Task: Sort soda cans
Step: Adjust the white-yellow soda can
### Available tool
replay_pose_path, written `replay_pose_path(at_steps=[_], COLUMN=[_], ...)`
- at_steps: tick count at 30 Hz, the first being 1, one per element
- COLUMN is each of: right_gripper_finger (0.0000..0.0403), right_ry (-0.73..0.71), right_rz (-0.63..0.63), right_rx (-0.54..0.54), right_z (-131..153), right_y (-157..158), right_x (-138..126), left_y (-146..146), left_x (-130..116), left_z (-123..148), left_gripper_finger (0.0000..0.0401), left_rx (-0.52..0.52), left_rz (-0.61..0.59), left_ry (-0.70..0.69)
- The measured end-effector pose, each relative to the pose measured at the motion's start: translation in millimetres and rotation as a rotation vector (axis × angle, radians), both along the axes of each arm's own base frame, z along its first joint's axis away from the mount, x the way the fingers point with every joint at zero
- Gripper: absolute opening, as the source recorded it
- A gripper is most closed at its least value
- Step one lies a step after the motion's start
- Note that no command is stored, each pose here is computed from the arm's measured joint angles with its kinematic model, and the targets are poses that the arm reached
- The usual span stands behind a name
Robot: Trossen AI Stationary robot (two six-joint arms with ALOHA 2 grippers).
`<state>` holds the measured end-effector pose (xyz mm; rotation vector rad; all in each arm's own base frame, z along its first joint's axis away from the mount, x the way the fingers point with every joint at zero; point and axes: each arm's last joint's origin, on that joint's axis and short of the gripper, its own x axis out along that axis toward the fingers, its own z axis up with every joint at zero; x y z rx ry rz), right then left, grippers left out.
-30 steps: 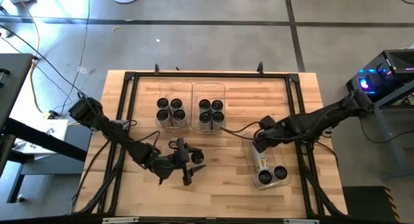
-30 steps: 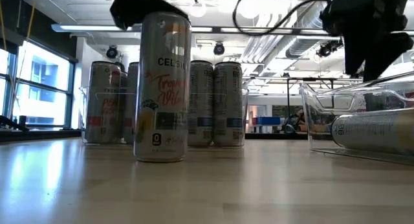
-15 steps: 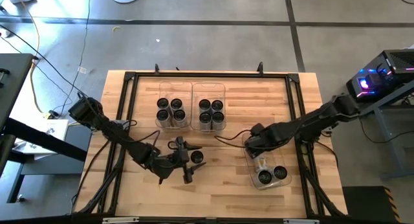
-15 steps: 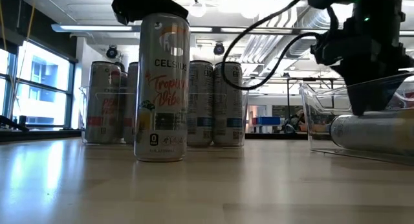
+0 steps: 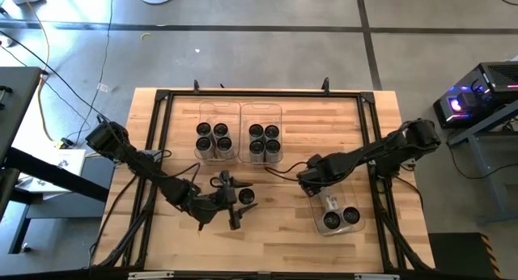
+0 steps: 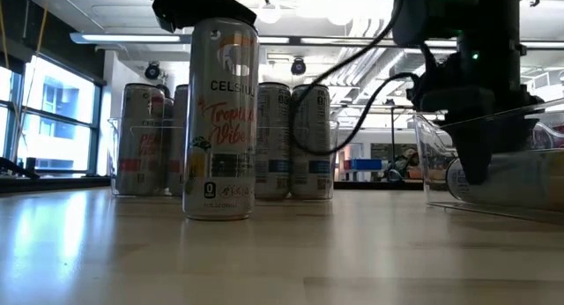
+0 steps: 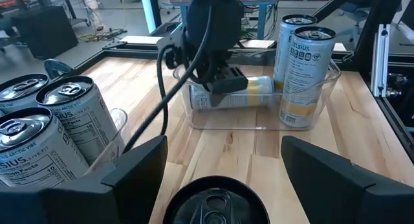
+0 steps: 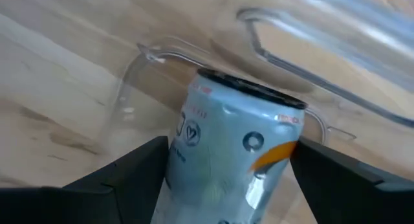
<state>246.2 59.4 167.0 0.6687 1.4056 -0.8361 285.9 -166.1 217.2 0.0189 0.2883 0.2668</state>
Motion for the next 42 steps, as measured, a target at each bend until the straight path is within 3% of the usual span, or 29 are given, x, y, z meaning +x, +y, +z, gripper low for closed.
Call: replay_pose_path(at_steps=[7,15,25,33,39,42], right_gripper_finger=[0.03,0.0236,0.0236,0.0236,0.0236,0.0236], right_ry=[0.038,-0.018,-0.351,-0.659,-0.863,-0.959], right_rz=[0.157,0.206,0.197,0.251,0.417,0.531], right_rx=[0.001,-0.05,-0.227,-0.407,-0.59,-0.695], right_z=[-9,2,67,108,128,140], right_y=[3,4,16,28,45,59], right_x=[3,-1,-37,-73,-72,-60], left_y=[0,0,1,-3,1,6], left_x=[0,0,0,0,10,23], left_z=[0,0,1,15,19,13], left_gripper_finger=[0.0298,0.0298,0.0298,0.0298,0.0298,0.0298], left_rx=[-0.009,-0.016,-0.003,0.157,0.243,0.223], left_rz=[0.003,0.005,0.055,0.108,0.059,0.008], left_ry=[-0.002,-0.004,-0.027,-0.105,-0.139,-0.188])
